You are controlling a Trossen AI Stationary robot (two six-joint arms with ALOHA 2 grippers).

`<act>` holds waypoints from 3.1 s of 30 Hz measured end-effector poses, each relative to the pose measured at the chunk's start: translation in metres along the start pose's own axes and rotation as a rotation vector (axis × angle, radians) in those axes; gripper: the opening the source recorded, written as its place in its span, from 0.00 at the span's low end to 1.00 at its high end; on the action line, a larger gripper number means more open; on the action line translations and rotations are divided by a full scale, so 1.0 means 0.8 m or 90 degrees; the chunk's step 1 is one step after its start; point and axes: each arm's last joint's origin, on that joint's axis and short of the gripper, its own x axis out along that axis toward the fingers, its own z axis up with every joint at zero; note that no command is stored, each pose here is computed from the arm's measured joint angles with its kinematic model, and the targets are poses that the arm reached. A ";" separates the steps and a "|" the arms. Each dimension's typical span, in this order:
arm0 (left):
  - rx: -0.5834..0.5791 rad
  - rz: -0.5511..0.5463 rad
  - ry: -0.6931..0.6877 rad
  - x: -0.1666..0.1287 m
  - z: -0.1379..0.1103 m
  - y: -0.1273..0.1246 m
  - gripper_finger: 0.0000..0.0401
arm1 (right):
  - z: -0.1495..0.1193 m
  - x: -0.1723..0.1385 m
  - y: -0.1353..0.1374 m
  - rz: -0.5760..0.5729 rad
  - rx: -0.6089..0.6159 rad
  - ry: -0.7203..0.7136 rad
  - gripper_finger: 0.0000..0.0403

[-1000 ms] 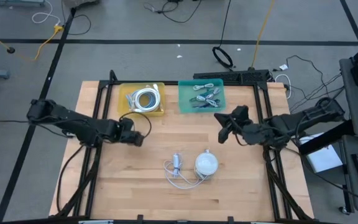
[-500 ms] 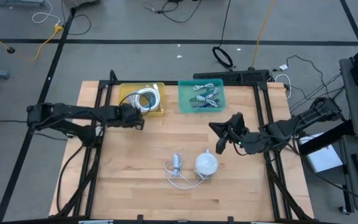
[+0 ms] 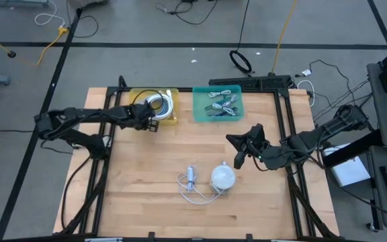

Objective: Pick & Place USB Port
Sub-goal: Adjust the yellow bin, then return to Home Position

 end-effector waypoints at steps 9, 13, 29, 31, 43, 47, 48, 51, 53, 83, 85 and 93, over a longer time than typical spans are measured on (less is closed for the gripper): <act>-0.005 -0.023 -0.003 0.026 0.010 -0.009 0.00 | 0.001 0.000 0.000 0.002 0.004 -0.002 0.00; -0.003 -0.028 -0.007 0.029 0.012 -0.010 0.00 | 0.001 0.000 0.000 0.002 0.004 -0.002 0.00; -0.019 -0.079 0.001 0.031 0.026 -0.005 0.00 | 0.001 0.000 0.000 0.003 0.003 -0.001 0.00; -0.004 -0.107 0.009 0.026 0.022 -0.012 0.00 | 0.001 0.000 0.000 0.003 0.003 -0.001 0.00; 0.065 -0.379 -0.060 -0.075 -0.024 -0.061 0.00 | 0.006 0.000 0.006 0.039 0.004 -0.010 0.00; 0.071 -0.622 -0.178 -0.152 -0.032 -0.066 0.00 | 0.018 -0.002 0.017 0.120 -0.030 -0.013 0.00; 0.073 -0.684 -0.215 -0.174 -0.034 -0.062 0.00 | 0.026 -0.004 0.020 0.146 -0.053 -0.012 0.00; 0.098 -0.841 -0.312 -0.228 -0.041 -0.040 0.00 | 0.055 -0.012 0.028 0.244 -0.137 0.000 0.00; 0.137 -0.907 -0.342 -0.251 -0.048 -0.021 0.00 | 0.073 -0.019 0.030 0.296 -0.198 0.022 0.00; 0.073 -0.768 -0.285 -0.152 -0.125 0.095 0.00 | -0.105 -0.073 -0.198 0.407 -0.016 0.031 0.00; 0.074 -0.758 -0.281 -0.143 -0.129 0.092 0.00 | -0.117 -0.068 -0.200 0.403 -0.021 0.036 0.00; 0.027 -0.718 -0.245 -0.109 -0.142 0.084 0.00 | -0.160 -0.056 -0.214 0.385 0.005 0.073 0.00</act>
